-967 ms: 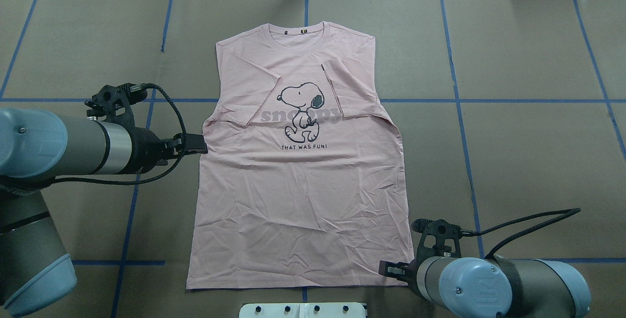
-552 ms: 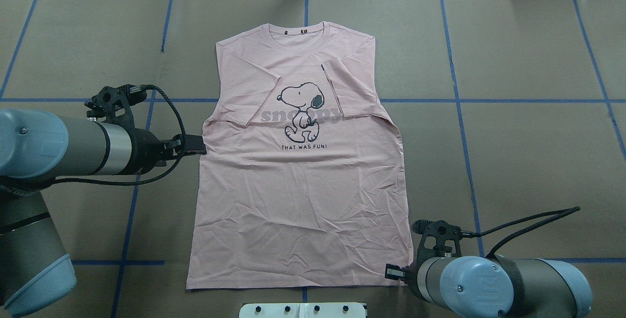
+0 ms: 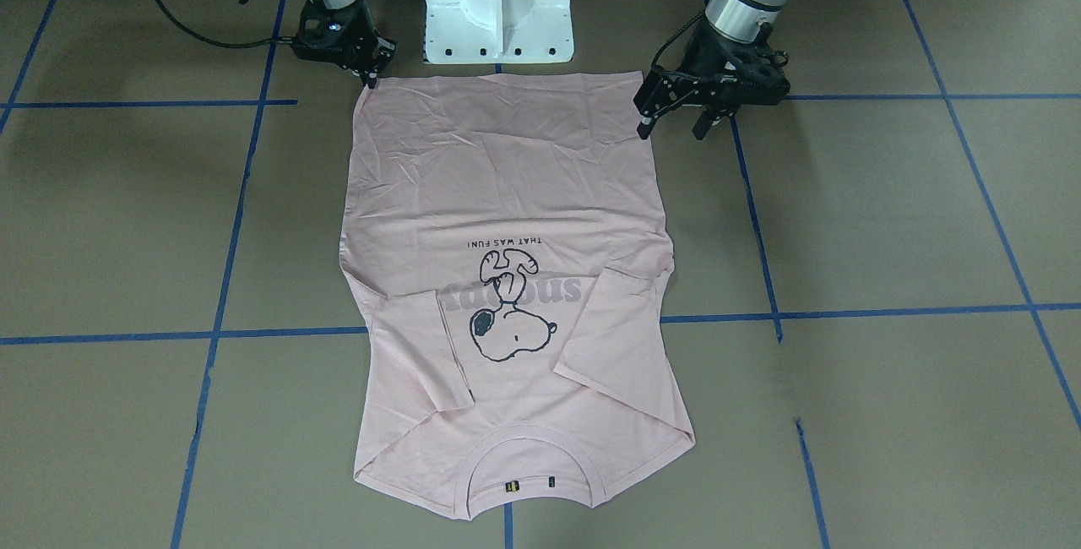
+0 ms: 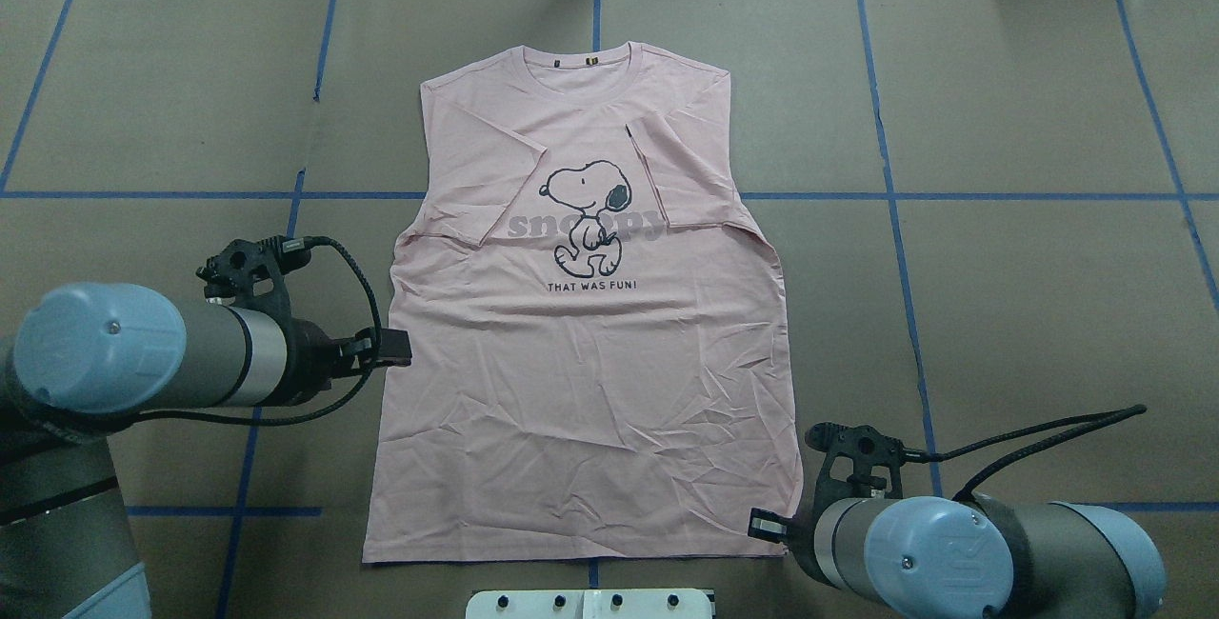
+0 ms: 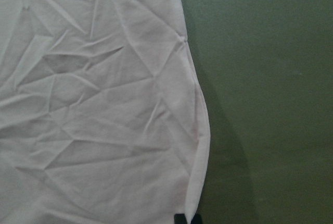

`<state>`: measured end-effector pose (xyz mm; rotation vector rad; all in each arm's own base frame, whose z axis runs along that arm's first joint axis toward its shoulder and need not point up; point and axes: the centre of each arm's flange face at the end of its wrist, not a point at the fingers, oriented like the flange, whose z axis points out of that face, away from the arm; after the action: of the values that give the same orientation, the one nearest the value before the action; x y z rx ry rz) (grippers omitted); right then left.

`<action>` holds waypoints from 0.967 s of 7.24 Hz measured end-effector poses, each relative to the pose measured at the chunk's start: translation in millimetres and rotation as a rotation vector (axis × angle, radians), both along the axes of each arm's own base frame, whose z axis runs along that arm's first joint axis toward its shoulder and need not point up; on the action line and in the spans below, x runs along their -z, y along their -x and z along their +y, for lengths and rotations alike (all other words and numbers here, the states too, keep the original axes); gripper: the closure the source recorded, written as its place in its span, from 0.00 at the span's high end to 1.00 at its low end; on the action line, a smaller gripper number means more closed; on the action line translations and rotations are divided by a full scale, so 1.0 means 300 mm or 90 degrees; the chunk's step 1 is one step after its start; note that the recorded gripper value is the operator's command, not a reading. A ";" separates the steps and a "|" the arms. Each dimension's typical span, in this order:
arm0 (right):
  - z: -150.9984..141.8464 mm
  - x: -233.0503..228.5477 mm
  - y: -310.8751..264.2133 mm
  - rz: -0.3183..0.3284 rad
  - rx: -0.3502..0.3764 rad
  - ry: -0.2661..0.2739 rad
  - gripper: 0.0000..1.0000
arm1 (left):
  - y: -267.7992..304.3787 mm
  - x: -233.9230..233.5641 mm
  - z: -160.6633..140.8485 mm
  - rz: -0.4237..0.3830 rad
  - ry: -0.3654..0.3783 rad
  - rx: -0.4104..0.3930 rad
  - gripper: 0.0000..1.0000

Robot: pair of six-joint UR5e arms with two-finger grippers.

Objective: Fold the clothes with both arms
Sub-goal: 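Move both grippers to the hem corners nearest the robot, then grasp the hem corners with both grippers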

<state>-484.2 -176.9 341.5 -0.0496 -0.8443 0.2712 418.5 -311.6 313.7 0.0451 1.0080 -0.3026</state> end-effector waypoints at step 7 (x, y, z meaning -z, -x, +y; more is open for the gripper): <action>-0.029 0.073 -0.052 -0.034 -0.026 0.025 0.00 | -0.231 -0.128 0.421 -0.089 0.144 0.012 0.85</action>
<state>-468.7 -185.6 319.5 -0.0762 -0.8946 0.3261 487.8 -185.3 352.2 -0.1277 0.8297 -0.4225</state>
